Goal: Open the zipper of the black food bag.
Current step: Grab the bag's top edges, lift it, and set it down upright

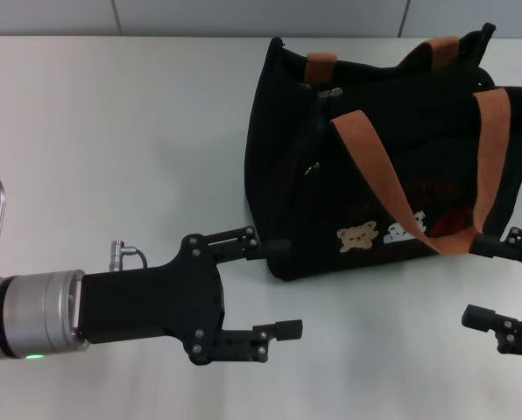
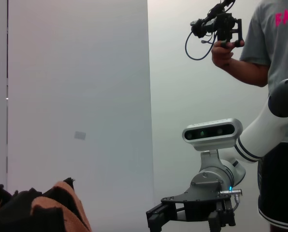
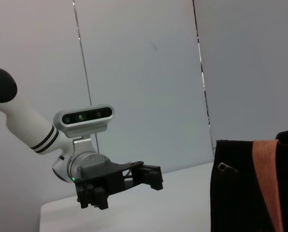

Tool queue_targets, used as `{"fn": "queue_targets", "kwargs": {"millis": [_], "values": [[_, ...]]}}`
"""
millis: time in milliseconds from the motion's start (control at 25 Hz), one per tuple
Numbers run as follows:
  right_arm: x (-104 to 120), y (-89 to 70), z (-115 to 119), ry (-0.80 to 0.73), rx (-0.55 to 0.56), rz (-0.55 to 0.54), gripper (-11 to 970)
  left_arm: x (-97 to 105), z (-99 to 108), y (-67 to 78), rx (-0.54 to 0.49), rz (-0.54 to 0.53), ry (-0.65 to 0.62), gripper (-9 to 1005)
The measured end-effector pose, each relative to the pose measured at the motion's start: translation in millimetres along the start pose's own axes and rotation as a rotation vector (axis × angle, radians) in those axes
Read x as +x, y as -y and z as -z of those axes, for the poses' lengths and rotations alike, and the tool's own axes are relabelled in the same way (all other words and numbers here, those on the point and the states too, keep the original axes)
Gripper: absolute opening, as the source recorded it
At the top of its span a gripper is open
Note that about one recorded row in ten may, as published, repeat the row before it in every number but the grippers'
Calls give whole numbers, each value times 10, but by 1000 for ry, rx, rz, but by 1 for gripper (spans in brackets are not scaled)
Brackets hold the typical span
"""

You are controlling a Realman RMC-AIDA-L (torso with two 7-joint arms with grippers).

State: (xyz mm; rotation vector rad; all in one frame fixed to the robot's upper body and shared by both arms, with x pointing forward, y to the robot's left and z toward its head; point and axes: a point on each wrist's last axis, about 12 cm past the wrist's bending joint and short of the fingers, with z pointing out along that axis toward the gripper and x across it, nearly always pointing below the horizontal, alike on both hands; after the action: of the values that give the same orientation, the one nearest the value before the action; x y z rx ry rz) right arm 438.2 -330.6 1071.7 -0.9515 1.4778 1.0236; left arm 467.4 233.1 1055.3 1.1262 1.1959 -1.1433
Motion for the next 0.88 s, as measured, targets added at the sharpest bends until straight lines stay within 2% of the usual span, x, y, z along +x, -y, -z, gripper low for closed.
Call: {"fn": "queue_targets", "kwargs": {"millis": [320, 440, 480, 520, 600, 720, 840, 880], "values": [[3, -1, -4, -1, 0, 1, 831, 3, -11, -8, -11, 1, 5, 767], [4, -1, -1, 3, 5, 3, 831, 27, -18, -26, -53, 1, 5, 767], [6, -6, 15, 9, 17, 8, 831, 73, -32, -44, -125, -5, 10, 766], [6, -6, 15, 9, 17, 8, 831, 73, -32, -44, -125, -5, 10, 766], [7, -10, 37, 19, 36, 15, 831, 131, -69, -41, -187, -11, 13, 766], [8, -10, 63, 39, 67, 16, 831, 131, -69, -41, -187, -11, 13, 765], [15, -19, 82, 48, 83, 13, 831, 284, -278, 22, -389, -78, 37, 764], [18, -25, 95, 51, 92, 12, 831, 297, -306, 32, -418, -82, 42, 764]]}}
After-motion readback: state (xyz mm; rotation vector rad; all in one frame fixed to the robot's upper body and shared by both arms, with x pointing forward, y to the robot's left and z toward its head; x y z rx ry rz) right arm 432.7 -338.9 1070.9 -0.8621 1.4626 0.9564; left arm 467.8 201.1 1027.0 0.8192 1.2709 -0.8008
